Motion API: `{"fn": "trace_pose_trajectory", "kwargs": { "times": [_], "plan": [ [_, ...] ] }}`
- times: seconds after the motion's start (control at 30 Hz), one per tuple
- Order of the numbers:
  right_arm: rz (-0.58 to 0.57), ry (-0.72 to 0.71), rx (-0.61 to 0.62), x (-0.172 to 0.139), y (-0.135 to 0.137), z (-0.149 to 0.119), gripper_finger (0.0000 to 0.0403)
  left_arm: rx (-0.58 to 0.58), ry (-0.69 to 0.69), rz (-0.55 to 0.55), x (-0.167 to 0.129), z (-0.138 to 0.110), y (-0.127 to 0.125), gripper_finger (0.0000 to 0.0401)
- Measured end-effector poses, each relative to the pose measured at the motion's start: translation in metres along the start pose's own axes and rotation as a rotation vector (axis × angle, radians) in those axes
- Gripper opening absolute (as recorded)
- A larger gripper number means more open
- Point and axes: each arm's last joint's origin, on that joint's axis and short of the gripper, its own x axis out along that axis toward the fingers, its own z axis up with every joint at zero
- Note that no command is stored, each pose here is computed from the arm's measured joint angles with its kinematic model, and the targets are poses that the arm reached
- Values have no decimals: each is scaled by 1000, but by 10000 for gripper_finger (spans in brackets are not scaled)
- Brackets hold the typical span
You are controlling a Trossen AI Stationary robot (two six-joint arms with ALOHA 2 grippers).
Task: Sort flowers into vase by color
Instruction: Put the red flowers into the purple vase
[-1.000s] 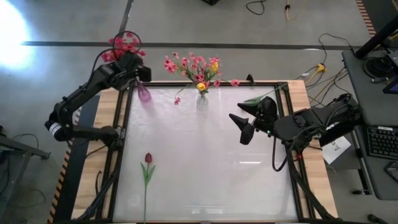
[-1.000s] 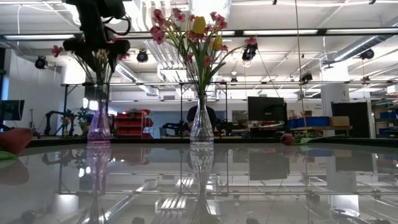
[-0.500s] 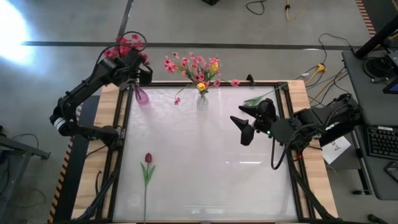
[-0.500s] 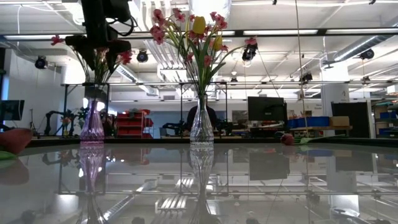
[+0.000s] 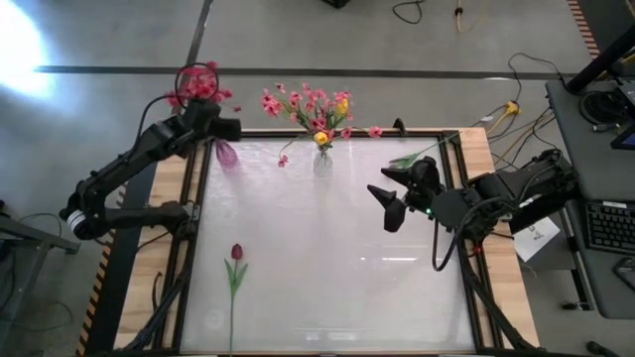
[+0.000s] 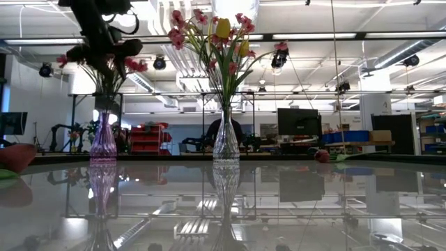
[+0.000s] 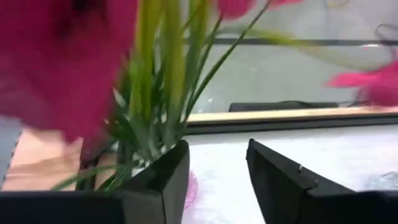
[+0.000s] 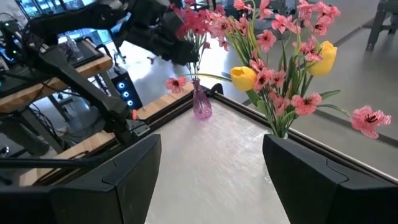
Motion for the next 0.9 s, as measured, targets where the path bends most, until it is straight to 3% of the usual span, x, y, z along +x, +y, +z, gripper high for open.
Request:
{"fn": "trace_pose_trajectory", "kwargs": {
  "times": [0.17, 0.33, 0.47, 0.73, 0.9],
  "plan": [
    [19, 13, 7, 0, 0, 0, 274, 62, 24, 18, 9, -13, 3, 120],
    [24, 17, -6, 0, 1, 0, 274, 177, -107, -148, 15, -12, -7, 104],
    [25, 17, -1, 0, 0, 0, 274, 252, -157, -148, 13, -9, -7, 104],
    [39, 28, 2, 0, 1, -1, 274, 310, -225, -112, 3, -6, -1, 161],
    [40, 25, -14, -1, 1, 0, 274, 196, -240, 10, 4, -6, 4, 213]
  ]
}}
